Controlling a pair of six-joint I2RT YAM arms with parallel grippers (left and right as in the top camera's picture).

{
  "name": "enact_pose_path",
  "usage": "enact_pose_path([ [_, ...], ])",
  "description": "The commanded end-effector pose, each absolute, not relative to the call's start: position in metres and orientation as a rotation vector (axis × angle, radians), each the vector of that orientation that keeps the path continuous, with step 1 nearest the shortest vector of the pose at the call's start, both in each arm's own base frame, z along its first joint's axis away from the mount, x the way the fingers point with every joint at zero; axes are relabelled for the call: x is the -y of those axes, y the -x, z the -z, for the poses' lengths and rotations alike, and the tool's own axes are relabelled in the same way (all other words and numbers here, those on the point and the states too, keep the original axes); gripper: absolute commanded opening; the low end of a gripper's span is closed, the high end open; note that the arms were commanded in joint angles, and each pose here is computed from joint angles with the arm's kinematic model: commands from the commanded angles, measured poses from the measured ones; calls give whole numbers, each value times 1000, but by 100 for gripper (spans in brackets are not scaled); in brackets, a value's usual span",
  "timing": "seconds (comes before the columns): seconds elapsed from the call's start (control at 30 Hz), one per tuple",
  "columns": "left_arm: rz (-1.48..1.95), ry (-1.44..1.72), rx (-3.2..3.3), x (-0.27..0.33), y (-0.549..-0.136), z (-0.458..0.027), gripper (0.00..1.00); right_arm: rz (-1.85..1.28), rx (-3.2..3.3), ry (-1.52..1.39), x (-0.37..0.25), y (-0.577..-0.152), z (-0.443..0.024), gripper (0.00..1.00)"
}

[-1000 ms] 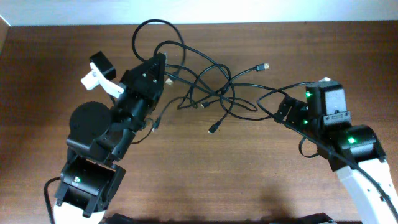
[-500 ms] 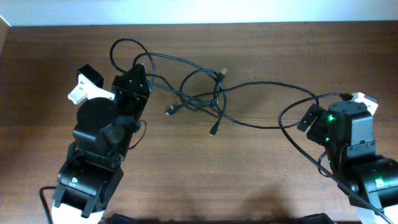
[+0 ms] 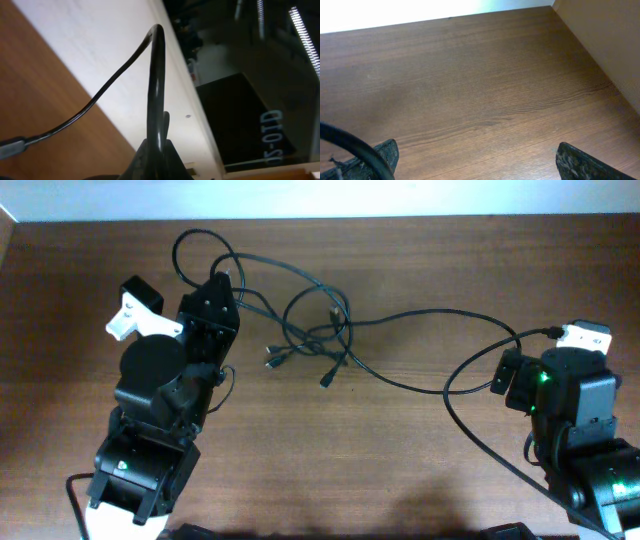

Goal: Untangle cables

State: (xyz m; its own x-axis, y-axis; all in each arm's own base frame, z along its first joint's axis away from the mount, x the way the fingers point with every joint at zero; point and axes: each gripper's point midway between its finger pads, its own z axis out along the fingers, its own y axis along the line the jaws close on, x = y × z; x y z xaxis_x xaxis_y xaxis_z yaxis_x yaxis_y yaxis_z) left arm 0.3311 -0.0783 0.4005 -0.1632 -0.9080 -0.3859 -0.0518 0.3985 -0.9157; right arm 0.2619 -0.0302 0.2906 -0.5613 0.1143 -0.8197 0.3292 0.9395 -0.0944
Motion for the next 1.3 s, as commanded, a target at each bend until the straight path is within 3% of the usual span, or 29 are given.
enact_pose_path([
  [0.0, 1102, 756, -1603, 105, -328, -411, 0, 344, -2147, -293, 37, -259, -297, 100],
  [0.13, 1289, 598, -1807, 155, -327, -388, 0, 227, -2168, -241, 20, -263, -294, 100],
  [0.3, 1325, 560, -1788, 162, -334, -394, 0, 180, -2186, -216, 12, -263, -291, 99],
  [0.53, 1438, 421, -1706, 177, -325, -424, 0, -479, -2347, 99, -91, -263, -265, 99],
  [0.87, 1534, 309, -1725, 236, -319, -421, 0, -573, -2433, 222, -138, -270, -242, 100],
  [1.0, 1582, 251, -1783, 265, -305, -412, 0, -430, -2408, 169, -122, -283, -242, 100],
  [1.13, 1450, 236, -1741, 256, -316, -411, 0, -379, -2463, 152, -113, -275, -232, 99],
  [1.27, 1212, 398, -1790, 228, -338, -381, 0, -365, -2468, 154, -109, -265, -235, 99],
])
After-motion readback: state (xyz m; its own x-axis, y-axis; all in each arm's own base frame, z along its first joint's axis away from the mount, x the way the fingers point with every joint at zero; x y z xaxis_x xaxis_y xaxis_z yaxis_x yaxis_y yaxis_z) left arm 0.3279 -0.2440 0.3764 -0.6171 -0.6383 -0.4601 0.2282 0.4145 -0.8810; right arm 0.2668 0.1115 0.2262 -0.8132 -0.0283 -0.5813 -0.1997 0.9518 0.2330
